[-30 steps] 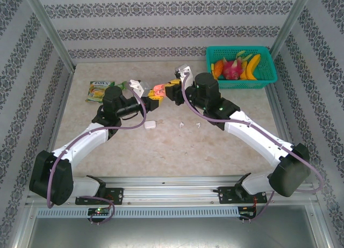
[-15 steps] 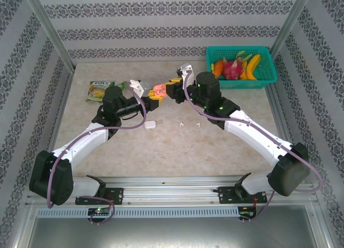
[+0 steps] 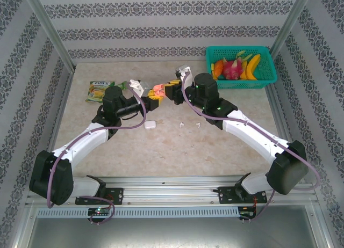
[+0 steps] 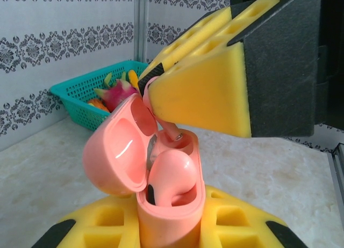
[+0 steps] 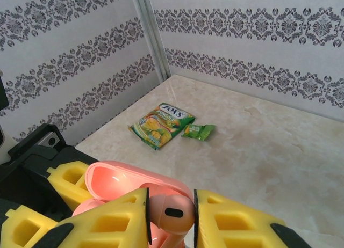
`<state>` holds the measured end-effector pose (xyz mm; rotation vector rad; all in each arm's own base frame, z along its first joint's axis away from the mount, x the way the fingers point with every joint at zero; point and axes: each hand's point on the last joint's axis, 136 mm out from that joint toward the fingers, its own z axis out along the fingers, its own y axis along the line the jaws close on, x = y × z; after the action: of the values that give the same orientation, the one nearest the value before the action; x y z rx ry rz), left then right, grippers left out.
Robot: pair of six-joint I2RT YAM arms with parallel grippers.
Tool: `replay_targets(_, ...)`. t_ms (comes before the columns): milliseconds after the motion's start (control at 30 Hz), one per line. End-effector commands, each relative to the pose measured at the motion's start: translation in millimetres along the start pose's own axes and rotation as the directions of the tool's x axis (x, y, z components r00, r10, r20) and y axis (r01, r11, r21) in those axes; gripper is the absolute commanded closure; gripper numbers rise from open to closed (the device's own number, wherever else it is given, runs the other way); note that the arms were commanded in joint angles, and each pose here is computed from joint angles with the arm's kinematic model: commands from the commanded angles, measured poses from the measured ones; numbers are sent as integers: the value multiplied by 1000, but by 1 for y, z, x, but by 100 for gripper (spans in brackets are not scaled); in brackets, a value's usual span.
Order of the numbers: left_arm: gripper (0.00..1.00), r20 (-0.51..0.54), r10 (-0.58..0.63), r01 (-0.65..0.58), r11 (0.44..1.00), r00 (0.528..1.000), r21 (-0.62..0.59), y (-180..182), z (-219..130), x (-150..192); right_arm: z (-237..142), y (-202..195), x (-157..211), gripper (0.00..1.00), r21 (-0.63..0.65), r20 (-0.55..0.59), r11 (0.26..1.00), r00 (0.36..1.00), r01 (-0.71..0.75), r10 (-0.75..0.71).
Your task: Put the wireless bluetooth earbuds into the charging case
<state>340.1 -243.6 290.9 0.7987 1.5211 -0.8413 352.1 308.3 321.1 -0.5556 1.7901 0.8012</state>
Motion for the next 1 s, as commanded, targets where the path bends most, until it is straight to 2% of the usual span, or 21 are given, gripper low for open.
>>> replay_targets(0, 100, 68, 48, -51, 998, 997, 42, -14, 0, -27, 6, -9, 13, 77, 24, -23, 1000, 1000, 0, 0)
replay_targets(433, 100, 73, 48, -51, 998, 996, 43, -14, 3, -25, 16, 12, 44, 78, 95, -65, 976, 979, 196, -191)
replay_targets(733, 100, 79, 51, -54, 998, 996, 37, -13, 3, -22, 16, 24, 57, 78, 97, -66, 971, 975, 219, -213)
replay_targets(967, 100, 75, 44, -48, 998, 996, 43, -13, 5, -19, 20, 28, 59, 72, 96, -78, 972, 975, 213, -206)
